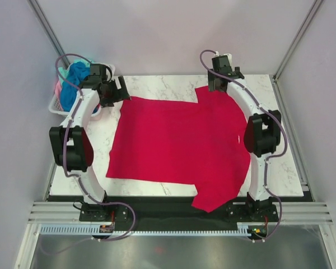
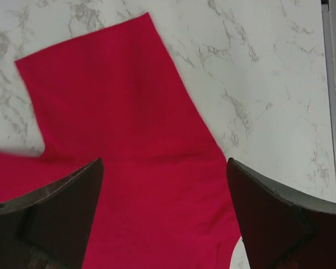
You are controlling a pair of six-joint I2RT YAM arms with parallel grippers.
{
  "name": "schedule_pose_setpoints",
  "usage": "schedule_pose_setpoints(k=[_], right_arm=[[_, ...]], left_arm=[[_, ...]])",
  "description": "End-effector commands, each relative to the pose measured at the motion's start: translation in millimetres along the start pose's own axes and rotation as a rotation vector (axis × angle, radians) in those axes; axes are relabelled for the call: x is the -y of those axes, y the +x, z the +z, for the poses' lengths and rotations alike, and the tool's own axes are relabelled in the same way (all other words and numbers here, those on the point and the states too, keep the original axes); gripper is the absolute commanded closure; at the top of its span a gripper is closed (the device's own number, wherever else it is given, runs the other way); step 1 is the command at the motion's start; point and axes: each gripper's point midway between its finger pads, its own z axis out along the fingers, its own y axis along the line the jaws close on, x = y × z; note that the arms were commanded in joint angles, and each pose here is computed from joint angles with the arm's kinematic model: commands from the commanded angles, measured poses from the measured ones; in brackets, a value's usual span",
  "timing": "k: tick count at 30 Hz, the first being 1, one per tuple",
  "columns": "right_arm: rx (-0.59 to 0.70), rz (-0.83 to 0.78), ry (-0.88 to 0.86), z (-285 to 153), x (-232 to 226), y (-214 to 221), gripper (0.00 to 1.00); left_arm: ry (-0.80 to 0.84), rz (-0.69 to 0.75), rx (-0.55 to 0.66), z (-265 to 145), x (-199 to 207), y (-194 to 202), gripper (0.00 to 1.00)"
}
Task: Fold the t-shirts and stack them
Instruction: Flatten the tshirt out
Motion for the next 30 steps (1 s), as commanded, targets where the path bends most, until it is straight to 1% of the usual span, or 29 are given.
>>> schedule_pose_setpoints(k=[1,2,4,5,8,9,10,12,13,15,16,18,19,20,21,22,23,24,25,26,27,28,29,30], right_arm=[[0.142,0.171,-0.116,-60.9,13.3,-39.3,0.02],[0.070,0.177,-0.131,-51.1,9.5,-6.3,0.02],[0.038,0.214,-0.171,-50.7,11.4,10.6,0.02],[-0.018,0.219,-0.178,-43.3,9.5,35.8,0.02],[-0.099,0.257,-0.194,-25.1,17.5,67.1,0.02],[-0.122,0.264,-0.205,-20.2,16.9,73.5,0.02],[-0.162,0.266,-0.211,-9.2,13.9,85.9,0.02],[-0.198,0.292,-0.243,2.3,11.2,93.0,0.02],[-0.230,0.293,-0.244,14.1,7.7,103.5,0.02],[-0.241,0.301,-0.258,25.4,2.4,101.7,0.02],[-0.270,0.302,-0.258,36.4,-4.0,111.4,0.02],[-0.258,0.309,-0.273,45.5,-9.9,101.6,0.02],[-0.285,0.307,-0.267,57.7,-14.5,111.7,0.02],[-0.269,0.310,-0.268,63.6,-16.2,102.3,0.02],[-0.277,0.308,-0.263,69.7,-17.9,103.7,0.02],[-0.312,0.300,-0.257,84.2,-23.5,118.6,0.02],[-0.285,0.307,-0.269,90.3,-27.0,103.7,0.02],[-0.338,0.296,-0.271,104.4,-34.4,123.6,0.02],[-0.338,0.296,-0.275,111.0,-37.7,121.8,0.02],[-0.298,0.305,-0.284,116.7,-40.0,101.8,0.02],[-0.310,0.300,-0.283,122.1,-42.1,103.8,0.02],[-0.332,0.295,-0.279,136.5,-47.4,116.8,0.02],[-0.288,0.305,-0.285,140.8,-47.9,96.9,0.02],[-0.279,0.307,-0.290,145.6,-50.3,94.1,0.02]], left_arm=[[0.033,0.047,0.100,-28.6,10.7,-4.1,0.00],[0.033,0.043,0.104,-28.3,9.6,-1.4,0.00],[0.031,0.020,0.072,-16.1,5.5,13.6,0.01],[0.033,0.010,0.063,-12.2,4.9,17.2,0.01],[0.054,-0.021,0.052,4.1,5.4,25.8,0.02],[0.054,-0.028,0.032,15.2,3.1,31.3,0.02],[0.064,-0.038,0.043,21.6,4.8,28.2,0.03],[0.076,-0.042,0.024,34.9,6.3,29.1,0.03],[0.079,-0.046,0.009,47.8,6.8,27.6,0.04],[0.084,-0.049,-0.004,61.8,8.4,25.4,0.04],[0.083,-0.053,-0.020,77.0,7.9,24.6,0.04],[0.086,-0.060,-0.033,90.3,7.9,23.1,0.04],[0.076,-0.063,-0.048,105.8,4.5,23.9,0.04],[0.061,-0.068,-0.056,112.7,0.6,24.2,0.04],[0.041,-0.073,-0.054,118.9,-2.5,18.6,0.04],[0.035,-0.086,-0.067,125.9,-5.2,20.0,0.04],[0.021,-0.103,-0.104,142.0,-13.2,31.0,0.05],[0.025,-0.110,-0.098,144.7,-12.6,24.9,0.05],[0.025,-0.126,-0.103,149.3,-13.3,25.5,0.05],[0.024,-0.131,-0.105,154.0,-14.7,25.9,0.05],[0.023,-0.135,-0.107,160.6,-15.4,25.0,0.05],[0.020,-0.141,-0.104,165.1,-16.8,23.4,0.05],[0.021,-0.147,-0.104,168.2,-17.8,21.4,0.05],[0.019,-0.152,-0.114,174.4,-19.8,23.6,0.05]])
